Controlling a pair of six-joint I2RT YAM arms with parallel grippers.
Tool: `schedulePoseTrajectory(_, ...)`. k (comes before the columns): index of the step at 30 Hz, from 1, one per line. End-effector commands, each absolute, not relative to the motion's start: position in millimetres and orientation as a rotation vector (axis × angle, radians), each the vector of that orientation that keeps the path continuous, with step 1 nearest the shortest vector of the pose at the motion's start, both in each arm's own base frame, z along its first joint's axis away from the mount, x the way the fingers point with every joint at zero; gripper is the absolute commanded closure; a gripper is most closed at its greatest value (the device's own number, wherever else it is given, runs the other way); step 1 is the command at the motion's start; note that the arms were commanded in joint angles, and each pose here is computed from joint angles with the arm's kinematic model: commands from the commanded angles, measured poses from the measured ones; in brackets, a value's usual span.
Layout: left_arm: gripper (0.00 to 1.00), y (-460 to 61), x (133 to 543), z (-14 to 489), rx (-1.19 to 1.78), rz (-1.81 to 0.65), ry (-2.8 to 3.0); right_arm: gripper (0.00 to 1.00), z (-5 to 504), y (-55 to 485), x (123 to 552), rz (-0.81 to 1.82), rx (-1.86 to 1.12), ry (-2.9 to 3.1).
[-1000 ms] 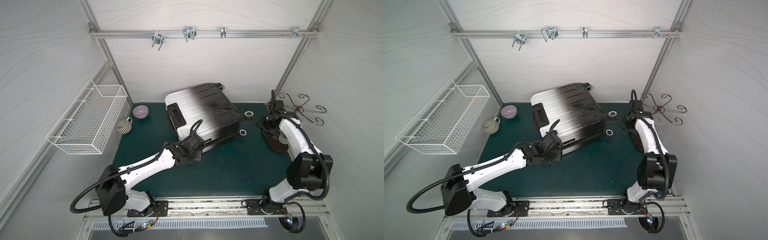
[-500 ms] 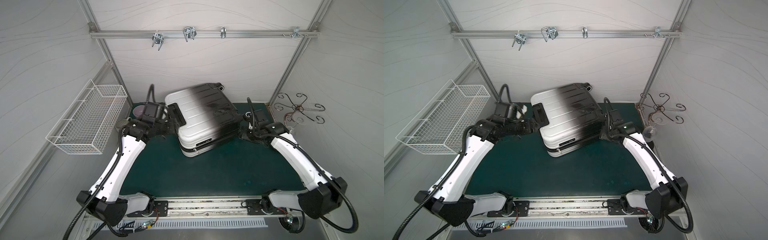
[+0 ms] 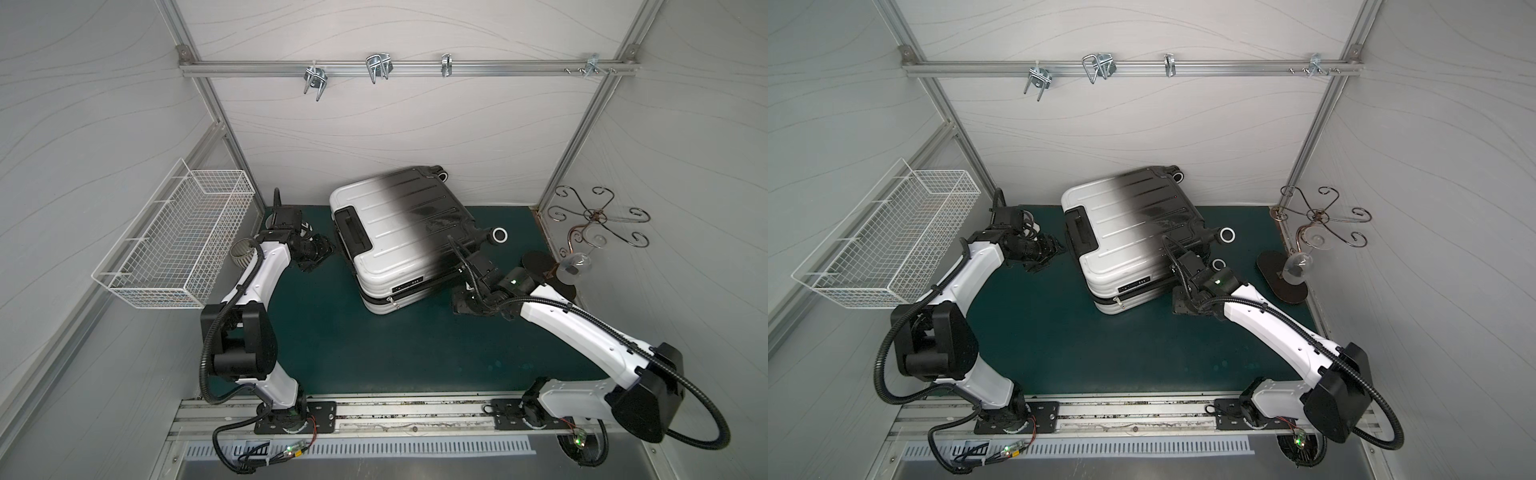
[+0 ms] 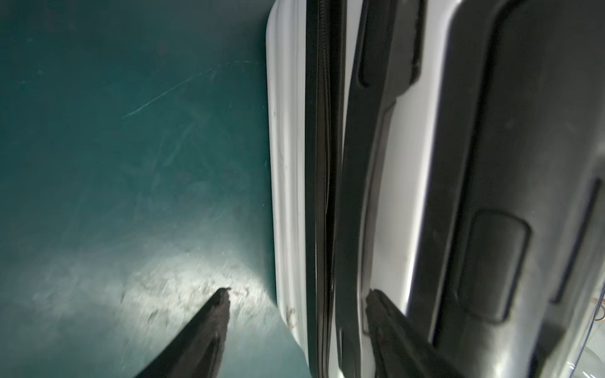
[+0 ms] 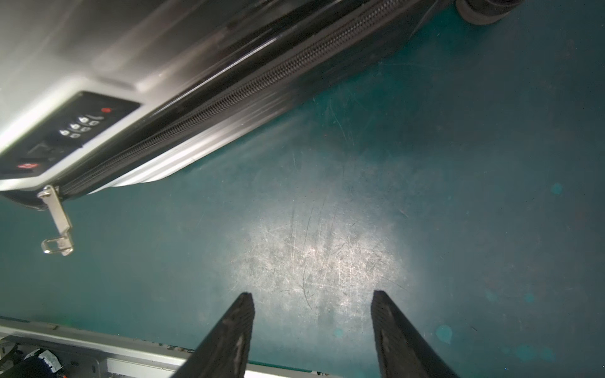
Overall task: Close the suitcase zippers
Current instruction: Pick up the suitcase from the center of the board.
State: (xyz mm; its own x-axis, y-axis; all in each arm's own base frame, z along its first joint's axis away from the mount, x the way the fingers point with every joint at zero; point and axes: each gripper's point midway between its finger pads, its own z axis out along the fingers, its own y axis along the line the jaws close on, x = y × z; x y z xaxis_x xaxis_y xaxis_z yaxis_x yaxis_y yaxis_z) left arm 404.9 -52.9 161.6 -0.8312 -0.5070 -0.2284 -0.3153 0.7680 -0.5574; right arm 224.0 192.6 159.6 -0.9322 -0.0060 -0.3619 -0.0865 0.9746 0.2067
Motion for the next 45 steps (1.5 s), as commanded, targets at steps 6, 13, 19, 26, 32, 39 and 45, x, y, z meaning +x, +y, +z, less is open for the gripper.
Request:
schedulePoseTrajectory(6,0.37,-71.1,439.2,159.1,-0.556,-0.725,2.529,0.41,152.2,193.3,223.5,0.300,-0.061,2.755)
schedulePoseTrajectory(13,0.38,-71.1,445.6,159.7,-0.562,-0.725,2.508,0.42,139.2,202.8,217.8,0.362,-0.073,2.767)
schedulePoseTrajectory(19,0.38,-80.5,453.0,178.7,-0.538,-0.771,2.449,0.42,130.3,218.1,215.6,0.356,-0.147,2.774)
schedulePoseTrajectory(26,0.39,-79.1,458.0,197.6,-0.530,-0.760,2.402,0.42,120.2,224.4,212.4,0.361,-0.163,2.793)
schedulePoseTrajectory(32,0.45,-81.2,460.2,158.2,-0.543,-0.678,2.501,0.42,120.3,224.0,214.1,0.343,-0.172,2.788)
schedulePoseTrajectory(39,0.74,-84.1,458.1,106.0,-0.608,-0.696,2.567,0.43,121.5,229.1,216.4,0.358,-0.181,2.782)
schedulePoseTrajectory(45,1.00,-120.4,452.8,163.4,-0.516,-0.853,2.483,0.41,134.7,275.5,211.8,0.488,-0.493,2.591)
